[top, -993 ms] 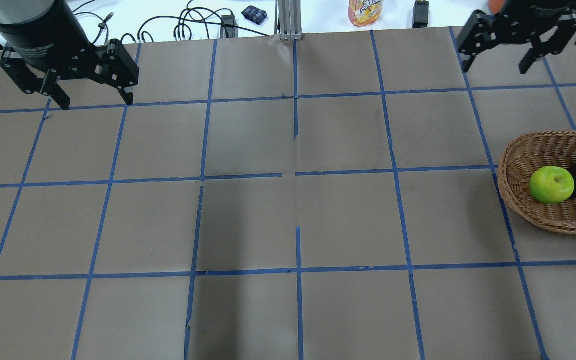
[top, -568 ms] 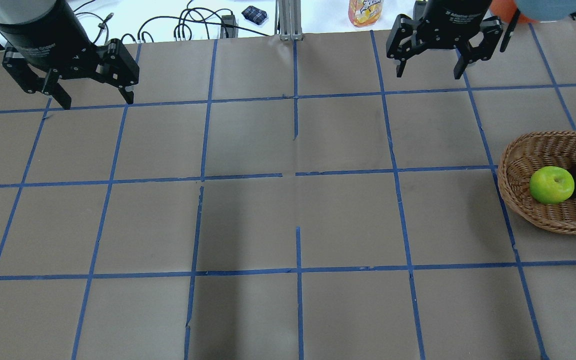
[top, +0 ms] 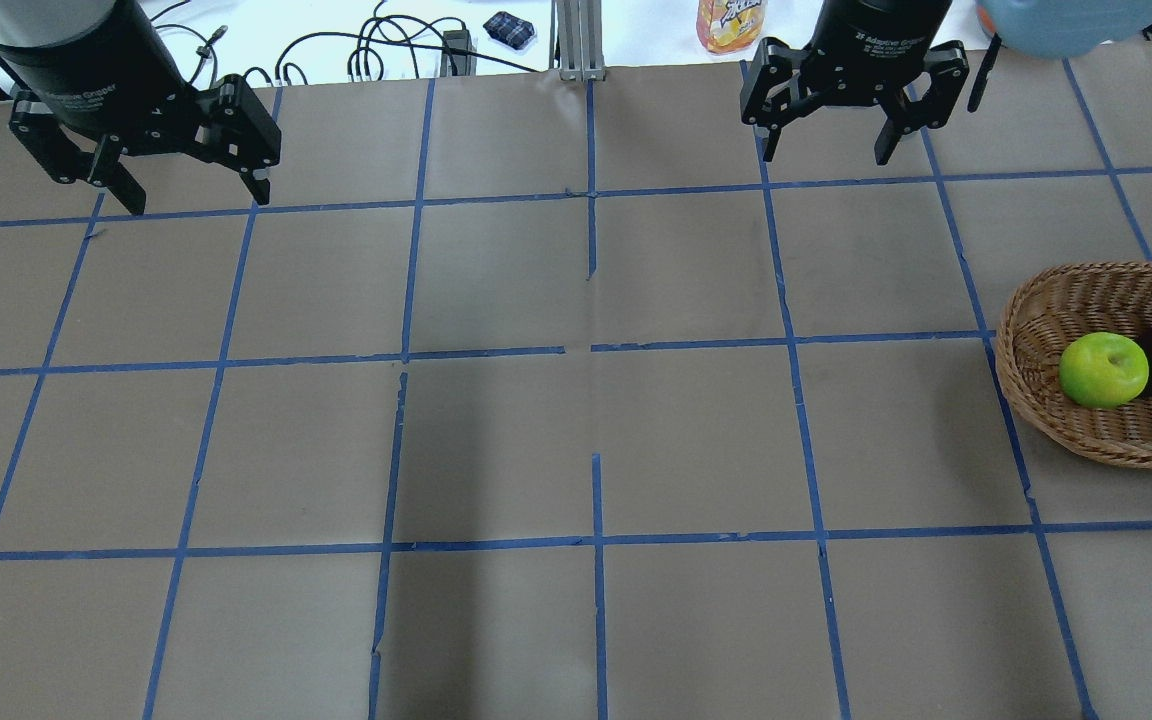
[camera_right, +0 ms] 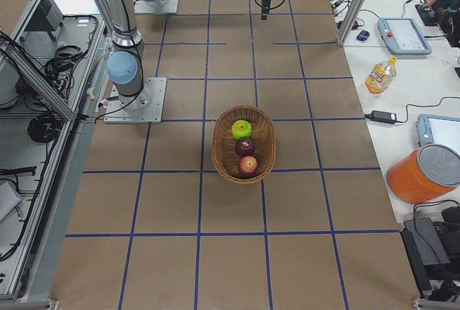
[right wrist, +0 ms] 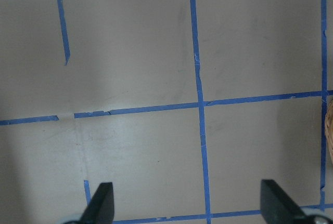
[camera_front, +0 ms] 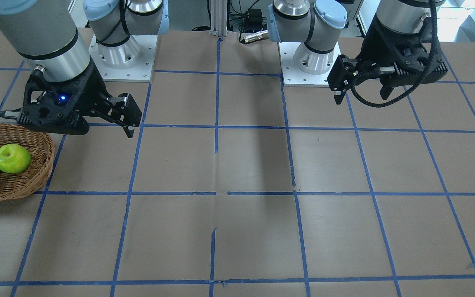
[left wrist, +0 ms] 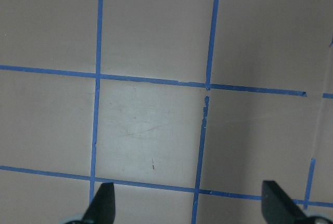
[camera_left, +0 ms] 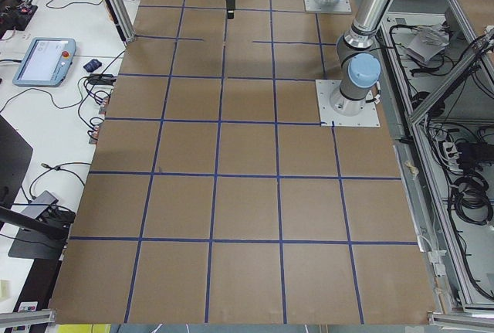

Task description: Put all apples into basket

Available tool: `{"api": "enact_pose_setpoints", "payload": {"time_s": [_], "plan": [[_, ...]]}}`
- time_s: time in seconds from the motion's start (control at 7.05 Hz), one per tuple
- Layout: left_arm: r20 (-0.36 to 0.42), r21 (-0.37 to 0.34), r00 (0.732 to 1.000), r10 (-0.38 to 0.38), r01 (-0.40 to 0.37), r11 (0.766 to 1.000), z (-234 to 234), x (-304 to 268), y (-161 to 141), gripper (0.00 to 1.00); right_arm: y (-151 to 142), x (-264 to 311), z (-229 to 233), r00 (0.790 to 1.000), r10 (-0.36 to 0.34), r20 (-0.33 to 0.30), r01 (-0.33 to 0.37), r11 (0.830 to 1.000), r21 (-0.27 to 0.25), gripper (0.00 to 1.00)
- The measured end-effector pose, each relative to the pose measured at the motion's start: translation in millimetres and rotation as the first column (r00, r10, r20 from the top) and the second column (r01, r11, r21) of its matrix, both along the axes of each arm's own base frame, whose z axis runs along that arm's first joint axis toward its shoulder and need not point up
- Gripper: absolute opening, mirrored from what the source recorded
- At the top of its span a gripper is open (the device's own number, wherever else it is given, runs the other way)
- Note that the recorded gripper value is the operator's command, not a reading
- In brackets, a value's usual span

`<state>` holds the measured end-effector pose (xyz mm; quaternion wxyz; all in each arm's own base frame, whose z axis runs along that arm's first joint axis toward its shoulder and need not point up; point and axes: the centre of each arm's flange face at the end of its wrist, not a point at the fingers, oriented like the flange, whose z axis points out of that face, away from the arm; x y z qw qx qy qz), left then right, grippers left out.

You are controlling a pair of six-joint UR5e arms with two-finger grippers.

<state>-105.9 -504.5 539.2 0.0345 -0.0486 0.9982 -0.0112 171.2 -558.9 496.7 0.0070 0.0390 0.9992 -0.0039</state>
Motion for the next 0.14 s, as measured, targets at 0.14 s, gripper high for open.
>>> {"api": "enact_pose_setpoints", "payload": {"time_s": [0.14], "plan": [[-0.001,0.001,1.000,-0.001,0.001,1.000,-0.7,-0.3,-0.5,1.00,0.0,1.1,-0.4,1.000,0.007,-0.002,-0.007,1.000,-0.001,1.00]]}}
